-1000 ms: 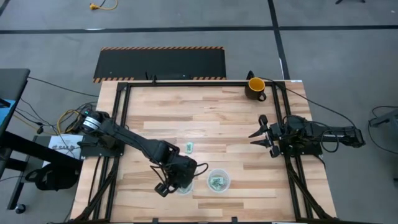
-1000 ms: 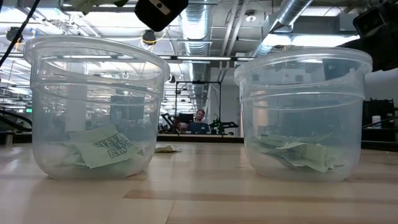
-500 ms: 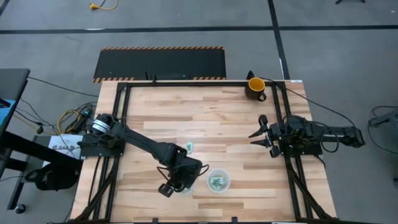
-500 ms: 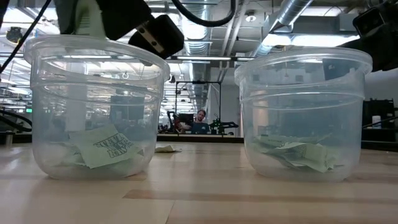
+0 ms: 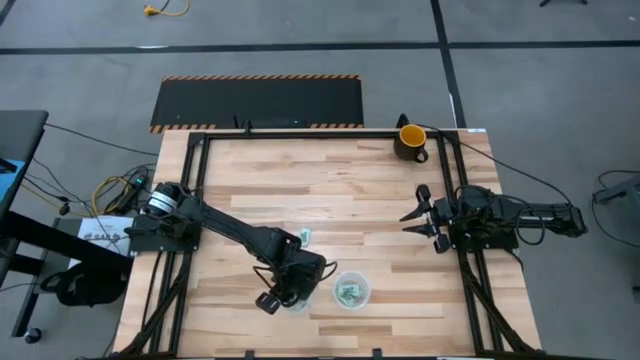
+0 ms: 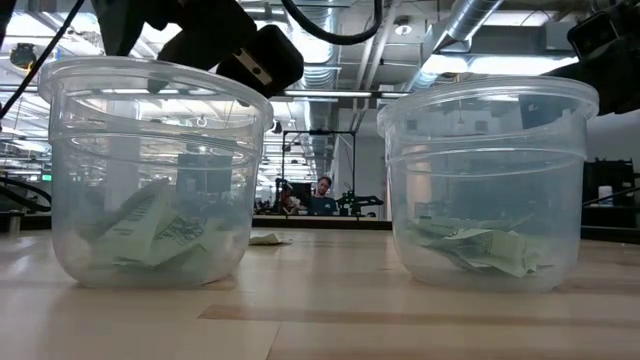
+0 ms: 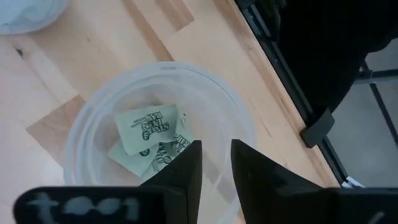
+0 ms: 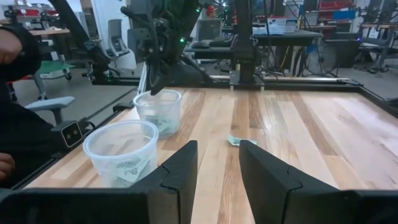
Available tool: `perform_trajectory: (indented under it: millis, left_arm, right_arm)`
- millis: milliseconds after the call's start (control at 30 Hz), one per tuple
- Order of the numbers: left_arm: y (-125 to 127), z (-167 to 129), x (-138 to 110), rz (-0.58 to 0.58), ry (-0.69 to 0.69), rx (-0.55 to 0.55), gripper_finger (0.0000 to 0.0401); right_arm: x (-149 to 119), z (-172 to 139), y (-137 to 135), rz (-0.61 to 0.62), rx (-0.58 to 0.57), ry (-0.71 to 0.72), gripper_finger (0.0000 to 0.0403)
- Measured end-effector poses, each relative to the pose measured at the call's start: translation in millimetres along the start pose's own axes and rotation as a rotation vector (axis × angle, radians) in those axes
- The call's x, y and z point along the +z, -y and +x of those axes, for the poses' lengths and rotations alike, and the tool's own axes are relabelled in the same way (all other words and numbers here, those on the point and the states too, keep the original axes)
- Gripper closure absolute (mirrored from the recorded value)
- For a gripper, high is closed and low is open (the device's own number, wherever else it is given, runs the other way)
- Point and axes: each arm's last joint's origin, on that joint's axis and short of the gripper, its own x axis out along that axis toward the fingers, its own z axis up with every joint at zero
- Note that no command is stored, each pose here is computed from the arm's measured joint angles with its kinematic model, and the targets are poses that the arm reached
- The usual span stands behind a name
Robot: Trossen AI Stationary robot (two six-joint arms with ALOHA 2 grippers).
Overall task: Pick and place Stevia / Truvia into bins
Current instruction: Put the white stevia pack into the left transparent basket
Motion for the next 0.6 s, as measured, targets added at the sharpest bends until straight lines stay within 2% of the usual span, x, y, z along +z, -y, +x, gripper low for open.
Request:
perform_trajectory:
  millis: [133,267,600]
  left_arm:
    - [3.0,-6.9,0.2,0.044,0.013,0.015,0.0326]
    - [8.8,-29.9,-1.9,0.092,0.038,0.108,0.0326]
    - [16.0,-133.3,-25.2,0.121,0.177,0.581,0.0326]
  right_arm:
    - [0.0,0.0,0.0,0.000,0.000,0.000,0.0290]
    - [0.0,0.0,0.0,0.000,0.000,0.000,0.0290]
    - [0.0,0.0,0.0,0.000,0.000,0.000,0.0290]
